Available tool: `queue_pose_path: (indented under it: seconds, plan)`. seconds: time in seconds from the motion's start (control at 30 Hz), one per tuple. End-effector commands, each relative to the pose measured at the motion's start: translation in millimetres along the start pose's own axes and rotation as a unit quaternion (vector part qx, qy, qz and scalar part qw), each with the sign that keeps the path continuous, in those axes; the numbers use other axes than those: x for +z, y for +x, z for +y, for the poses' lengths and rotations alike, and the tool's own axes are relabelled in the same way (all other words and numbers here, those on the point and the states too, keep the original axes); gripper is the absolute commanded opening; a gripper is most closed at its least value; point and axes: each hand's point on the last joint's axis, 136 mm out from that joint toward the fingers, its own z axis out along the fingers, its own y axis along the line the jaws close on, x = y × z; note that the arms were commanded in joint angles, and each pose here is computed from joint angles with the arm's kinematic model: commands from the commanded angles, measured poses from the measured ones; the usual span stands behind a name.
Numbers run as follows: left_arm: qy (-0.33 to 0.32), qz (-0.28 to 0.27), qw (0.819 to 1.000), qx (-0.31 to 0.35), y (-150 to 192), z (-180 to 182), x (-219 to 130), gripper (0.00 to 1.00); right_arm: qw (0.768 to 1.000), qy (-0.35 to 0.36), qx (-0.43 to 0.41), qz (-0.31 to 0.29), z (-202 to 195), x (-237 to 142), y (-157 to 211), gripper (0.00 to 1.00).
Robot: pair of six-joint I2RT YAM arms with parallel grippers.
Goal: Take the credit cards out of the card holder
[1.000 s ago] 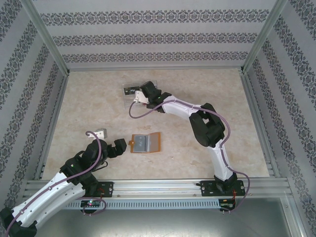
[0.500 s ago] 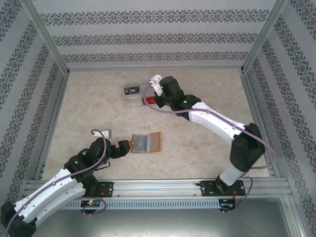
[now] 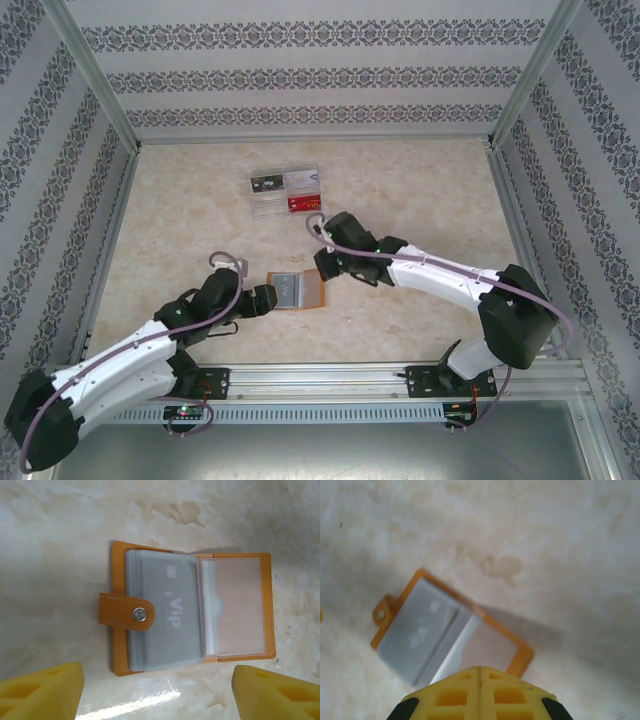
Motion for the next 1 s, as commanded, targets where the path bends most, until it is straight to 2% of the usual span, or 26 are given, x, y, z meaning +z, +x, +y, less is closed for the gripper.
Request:
queue_pose_path:
  seconds: [0.0,0.13,0.37,0.63,0.97]
  plan:
    - [0.042,-0.017,0.999,-0.003,-16.8,-27.7,1.8,0.75,1.000,0.005,0.024,0.004,-2.0,3.2,15.6,0.00]
    - [0.038,-0.005,0.999,-0.002,-14.5,-30.0,11.3,0.70,0.999,0.005,0.018,0.033,0.0,16.5,36.6,0.00]
    - [0.028,0.013,1.000,0.001,-9.6,-29.3,25.7,0.60,0.999,0.019,0.016,0.045,-4.7,29.2,45.2,0.00]
    - [0.009,0.024,1.000,0.006,-6.0,-23.4,36.5,0.57,0.998,0.033,0.021,0.050,-12.8,32.2,53.4,0.00]
    - [0.010,0.025,1.000,0.016,-8.4,-29.3,38.9,0.55,0.999,0.036,0.012,0.035,-12.8,15.4,48.1,0.00]
